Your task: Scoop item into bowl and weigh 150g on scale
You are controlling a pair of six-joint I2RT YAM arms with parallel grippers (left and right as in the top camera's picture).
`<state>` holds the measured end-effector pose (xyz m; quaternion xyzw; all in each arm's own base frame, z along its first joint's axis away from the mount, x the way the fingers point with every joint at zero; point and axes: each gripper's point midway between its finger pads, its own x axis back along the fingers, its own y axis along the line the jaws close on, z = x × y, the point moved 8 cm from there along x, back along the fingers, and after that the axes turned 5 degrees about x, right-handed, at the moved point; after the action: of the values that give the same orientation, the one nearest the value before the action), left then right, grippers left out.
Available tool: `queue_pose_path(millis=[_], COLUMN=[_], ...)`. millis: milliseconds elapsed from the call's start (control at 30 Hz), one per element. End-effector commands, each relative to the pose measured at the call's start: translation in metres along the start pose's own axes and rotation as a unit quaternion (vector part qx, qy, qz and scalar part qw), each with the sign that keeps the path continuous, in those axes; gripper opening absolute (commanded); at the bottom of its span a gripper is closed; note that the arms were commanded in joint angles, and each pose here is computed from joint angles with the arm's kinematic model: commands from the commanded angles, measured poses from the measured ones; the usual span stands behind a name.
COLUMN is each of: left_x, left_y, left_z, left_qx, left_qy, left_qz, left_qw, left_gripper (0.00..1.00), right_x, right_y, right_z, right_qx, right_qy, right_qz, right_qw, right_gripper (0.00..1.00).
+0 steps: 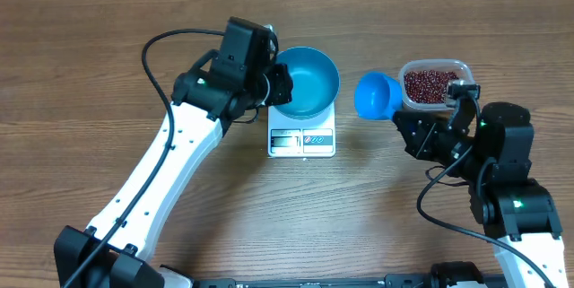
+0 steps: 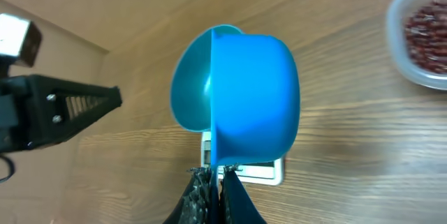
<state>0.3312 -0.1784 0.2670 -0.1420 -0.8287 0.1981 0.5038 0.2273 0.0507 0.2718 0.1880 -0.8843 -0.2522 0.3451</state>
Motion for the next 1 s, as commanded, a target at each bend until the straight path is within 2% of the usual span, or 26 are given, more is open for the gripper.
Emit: queue_pose_path(millis=[0, 233, 400, 500, 700, 867, 967], left_x=[-0.010, -0.045, -0.091, -0.105, -0.116, -0.116, -0.113], left_y=[-0.015, -0.040, -0.053, -0.053, -0.050, -0.043, -0.036], left_z=[0.012, 0.048, 0.091, 0.105, 0.111, 0.107, 0.106], left_qx=[-0.054, -0.087, -0.090, -0.090, -0.096, -0.101, -0.084], left_qy=[0.022, 0.082, 0.142, 0.155, 0.131, 0.105, 0.095], left_qz=[0.011, 0.010, -0.026, -0.047, -0.097, -0.134, -0.168], left_qw=[0.998, 0.993, 0.985, 0.983, 0.982, 0.980, 0.978], left_gripper=[0.21, 0.14, 0.09, 0.09, 0.10, 0.16, 0.07], right_x=[0.008, 0.015, 0.017, 0.017, 0.017, 0.017, 0.017], right_y=[-0.002, -0.019, -0.023, -0.024, -0.025, -0.025, -0.025], right_z=[-0.009, -0.011, -0.010, -0.011, -0.010, -0.010, -0.010], right_qx=[0.020, -0.008, -0.008, -0.008, -0.005, -0.002, -0.003], right_qy=[-0.017, -0.024, -0.023, -0.025, -0.022, -0.023, -0.023], right_qz=[0.009, 0.040, 0.049, 0.052, 0.059, 0.058, 0.058], right_qw=[1.000, 0.999, 0.999, 0.998, 0.998, 0.998, 0.998], right_gripper=[0.04, 0.04, 0.04, 0.04, 0.04, 0.04, 0.04])
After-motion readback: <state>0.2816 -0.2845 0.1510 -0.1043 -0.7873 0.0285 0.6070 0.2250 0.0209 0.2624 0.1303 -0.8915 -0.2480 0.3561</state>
